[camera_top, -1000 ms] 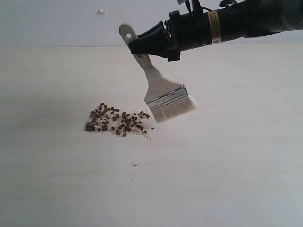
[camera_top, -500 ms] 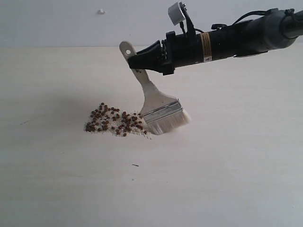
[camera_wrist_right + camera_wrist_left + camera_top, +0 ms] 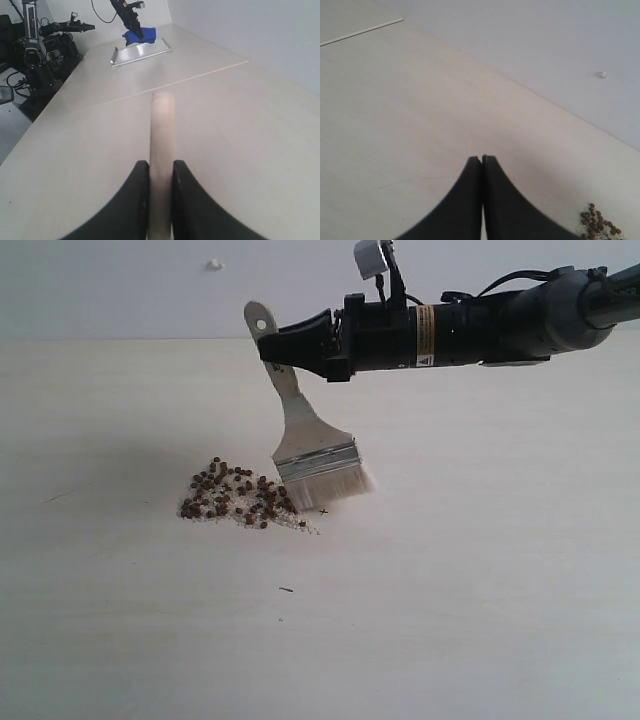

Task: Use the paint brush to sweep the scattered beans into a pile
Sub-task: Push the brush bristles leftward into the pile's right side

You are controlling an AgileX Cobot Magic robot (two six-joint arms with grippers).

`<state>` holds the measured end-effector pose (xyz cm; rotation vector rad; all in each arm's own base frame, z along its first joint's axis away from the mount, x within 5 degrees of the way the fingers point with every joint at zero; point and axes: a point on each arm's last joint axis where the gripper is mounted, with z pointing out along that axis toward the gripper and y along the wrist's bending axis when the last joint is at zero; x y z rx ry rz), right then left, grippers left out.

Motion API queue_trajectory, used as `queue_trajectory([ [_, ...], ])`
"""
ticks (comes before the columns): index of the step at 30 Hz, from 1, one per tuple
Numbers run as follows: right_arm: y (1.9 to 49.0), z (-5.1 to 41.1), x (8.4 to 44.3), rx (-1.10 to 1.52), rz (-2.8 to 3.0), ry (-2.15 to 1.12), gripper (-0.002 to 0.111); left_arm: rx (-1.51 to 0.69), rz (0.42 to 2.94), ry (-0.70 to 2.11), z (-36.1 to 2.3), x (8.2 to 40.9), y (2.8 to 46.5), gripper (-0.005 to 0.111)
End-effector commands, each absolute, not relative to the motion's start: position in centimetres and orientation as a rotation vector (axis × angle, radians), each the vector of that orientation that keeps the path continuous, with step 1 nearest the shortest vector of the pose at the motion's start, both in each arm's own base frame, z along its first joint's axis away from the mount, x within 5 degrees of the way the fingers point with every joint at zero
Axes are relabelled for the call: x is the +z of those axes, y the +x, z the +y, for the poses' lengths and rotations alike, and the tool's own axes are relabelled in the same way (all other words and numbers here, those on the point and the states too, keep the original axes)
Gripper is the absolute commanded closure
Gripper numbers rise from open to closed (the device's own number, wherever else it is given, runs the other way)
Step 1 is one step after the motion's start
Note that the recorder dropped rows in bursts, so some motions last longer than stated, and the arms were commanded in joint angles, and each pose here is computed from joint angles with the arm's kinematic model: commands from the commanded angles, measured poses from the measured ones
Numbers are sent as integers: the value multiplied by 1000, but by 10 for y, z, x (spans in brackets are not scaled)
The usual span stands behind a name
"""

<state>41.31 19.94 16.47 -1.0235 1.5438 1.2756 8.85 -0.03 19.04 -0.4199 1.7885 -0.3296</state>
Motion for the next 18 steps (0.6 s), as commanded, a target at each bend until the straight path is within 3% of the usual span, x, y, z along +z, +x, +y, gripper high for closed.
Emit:
queue_trajectory([
  [1,412,197,179,1270,1509,-1019,108,-330,1787,-420,0,190,88,107],
  [9,400,188,203,1268,1599,-1139,108,-331,1787,-422,0,190,88,107],
  [18,398,187,183,1299,1712,-1180,108,-330,1787,-420,0,190,88,107],
])
